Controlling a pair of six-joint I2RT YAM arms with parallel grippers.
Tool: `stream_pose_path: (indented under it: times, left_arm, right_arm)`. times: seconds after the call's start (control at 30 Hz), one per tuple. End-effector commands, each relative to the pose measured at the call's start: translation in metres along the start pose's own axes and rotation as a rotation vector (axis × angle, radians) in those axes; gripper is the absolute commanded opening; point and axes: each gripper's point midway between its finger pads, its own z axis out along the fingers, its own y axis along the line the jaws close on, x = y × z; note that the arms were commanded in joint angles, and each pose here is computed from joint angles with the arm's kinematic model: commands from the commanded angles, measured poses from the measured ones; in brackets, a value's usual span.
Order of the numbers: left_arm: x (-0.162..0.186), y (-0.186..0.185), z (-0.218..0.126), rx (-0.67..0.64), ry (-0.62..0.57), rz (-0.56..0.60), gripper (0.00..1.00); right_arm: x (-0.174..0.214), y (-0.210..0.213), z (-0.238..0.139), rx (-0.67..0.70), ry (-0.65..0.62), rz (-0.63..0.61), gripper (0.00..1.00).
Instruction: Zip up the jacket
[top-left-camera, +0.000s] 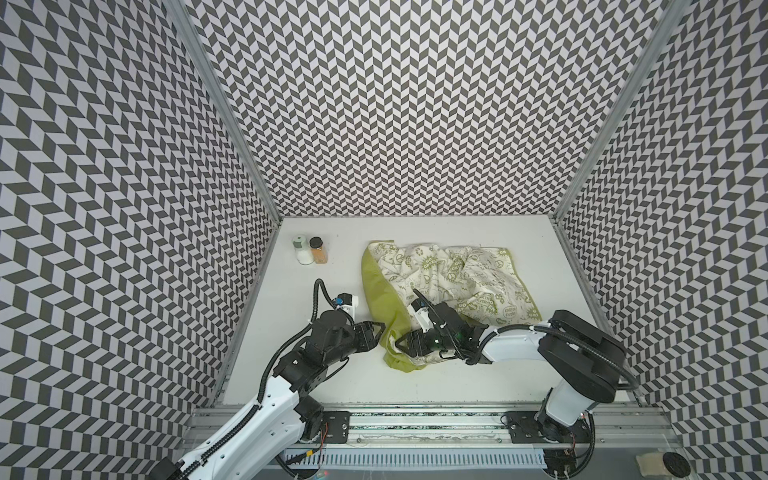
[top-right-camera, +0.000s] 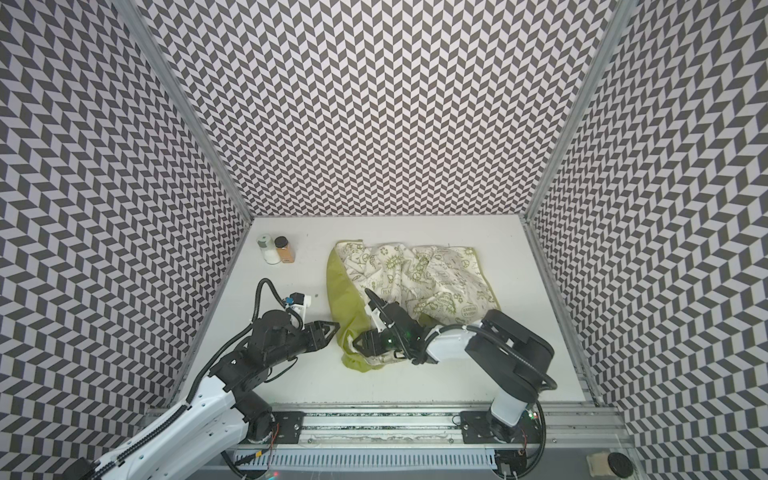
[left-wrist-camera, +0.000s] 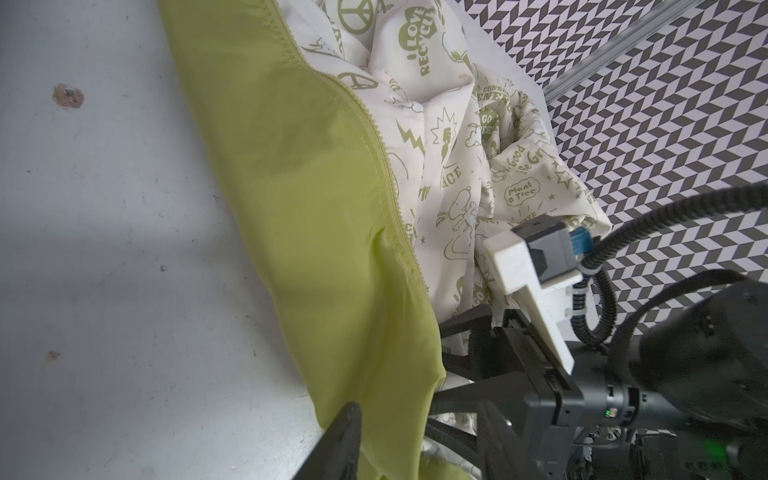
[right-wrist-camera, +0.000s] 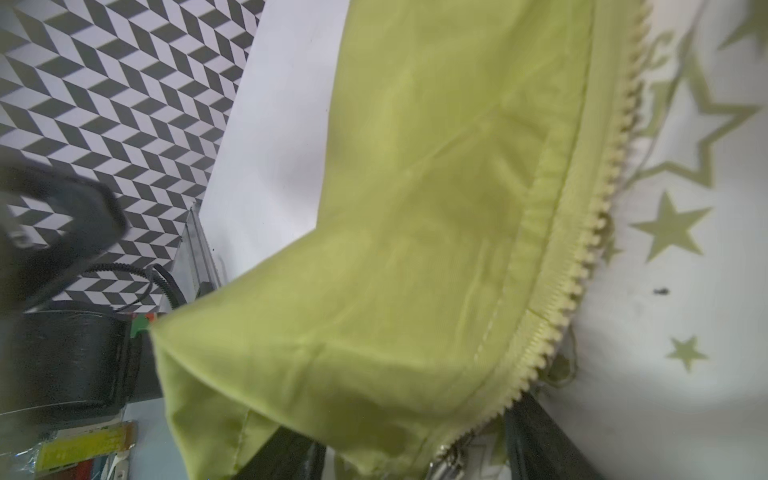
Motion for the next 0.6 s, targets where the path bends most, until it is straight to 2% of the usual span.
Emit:
stream_pose_path:
  times: [0.0, 0.2, 0.3, 0.4, 0.57]
  left_arm:
    - [-0.001, -0.003, -0.004, -0.006, 0.0, 0.012, 0.48]
    - [-0.006, -0.008, -0.009, 0.005, -0.012, 0.015, 0.48]
    - [-0.011, -0.012, -0.013, 0.001, -0.021, 0.014, 0.47]
    - [-0.019, -0.019, -0.021, 0.012, -0.046, -0.013, 0.47]
    - [-0.027, -0.052, -0.032, 0.189, -0.084, -0.079, 0.46]
  right_arm:
    - [-0.022, 0.026, 0.0, -0.107, -0.056, -0.025, 0.57]
    - [-0.038, 0.039, -0.022, -0.12, -0.141, -0.015, 0.3]
    - [-0.046, 0.045, -0.032, -0.111, -0.178, -0.01, 0.21]
    - [-0.052, 0.048, -0.043, -0.084, -0.197, -0.009, 0.16]
    - [-0.058, 0.054, -0.054, -0.025, -0.198, -0.032, 0.08]
